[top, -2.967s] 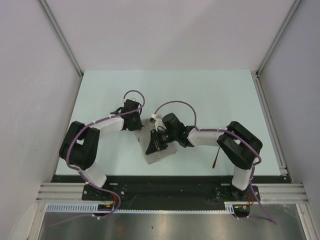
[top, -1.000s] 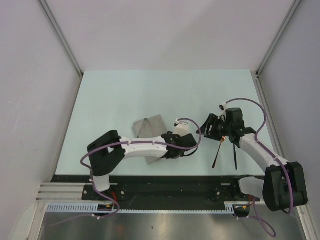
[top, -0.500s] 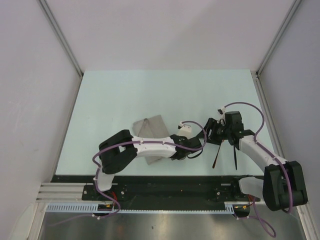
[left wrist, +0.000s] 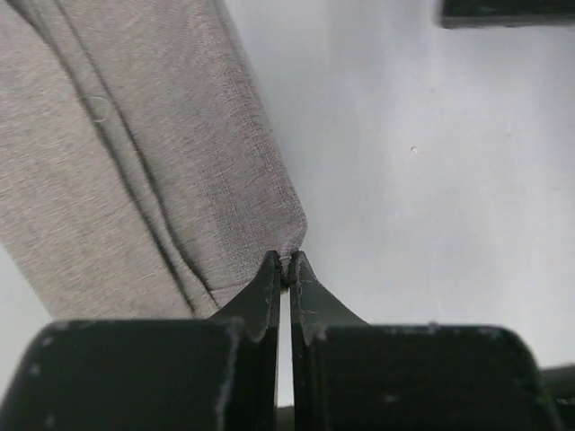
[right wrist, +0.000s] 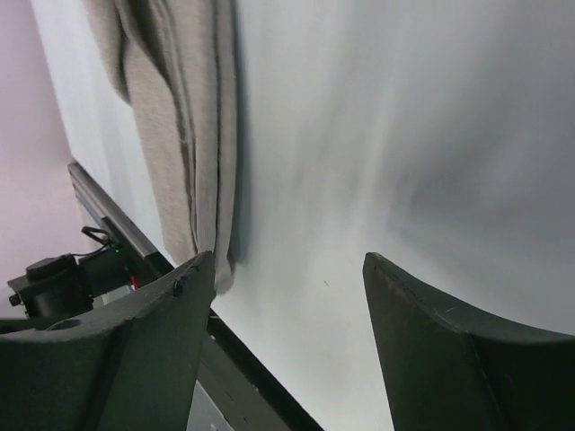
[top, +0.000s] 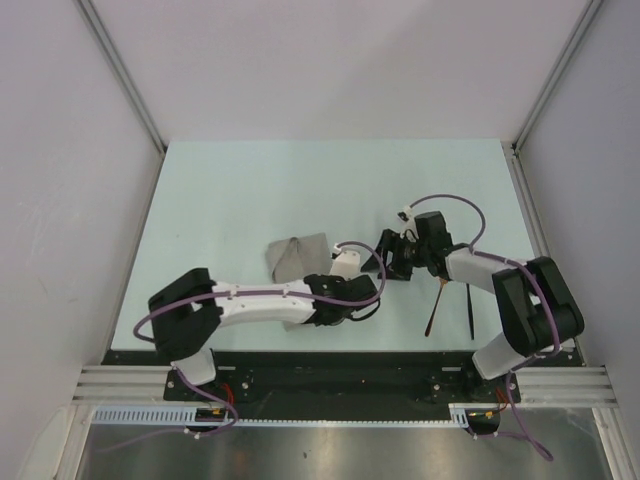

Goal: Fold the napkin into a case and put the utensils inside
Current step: Fold the 2/3-rectangle-folded napkin at the center of the board.

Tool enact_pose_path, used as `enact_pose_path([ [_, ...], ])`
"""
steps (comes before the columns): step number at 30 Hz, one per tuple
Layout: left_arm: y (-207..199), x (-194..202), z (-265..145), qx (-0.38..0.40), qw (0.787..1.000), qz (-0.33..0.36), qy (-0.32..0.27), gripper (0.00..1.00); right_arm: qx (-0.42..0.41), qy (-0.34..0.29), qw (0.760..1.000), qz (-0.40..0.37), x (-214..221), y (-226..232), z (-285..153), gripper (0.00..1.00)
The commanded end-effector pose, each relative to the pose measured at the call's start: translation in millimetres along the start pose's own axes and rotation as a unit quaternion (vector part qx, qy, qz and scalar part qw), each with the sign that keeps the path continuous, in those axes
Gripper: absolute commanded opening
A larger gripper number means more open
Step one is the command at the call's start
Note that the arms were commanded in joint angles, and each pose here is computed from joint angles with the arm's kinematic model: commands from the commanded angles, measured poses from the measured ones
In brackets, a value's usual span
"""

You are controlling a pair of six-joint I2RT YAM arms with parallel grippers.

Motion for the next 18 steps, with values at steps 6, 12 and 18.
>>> enact_pose_path([
  [6,10,-15,-37,0.077,0.994,-0.074,-0.024,0.00,-0.083,-0.033,0.996,-0.023,-41,56,51,0.73],
  [12,22,-11,-41,0.074,0.994,-0.078,-0.024,0.00,-0.085,-0.009,0.996,-0.004,-36,69,86,0.70],
  [18,33,-17,-51,0.074,0.993,-0.087,-0.040,0.00,-0.082,0.000,0.997,-0.010,-34,74,106,0.68],
])
Point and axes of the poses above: each gripper's point midway between its finger pads, its own z axis out along the fingers, its own y axis along the line the jaws close on, x = y × z, the point moved 3 cm from there along -z, back along the fingers, and after that the axes turned 12 degrees about -z, right-handed, at the moved point
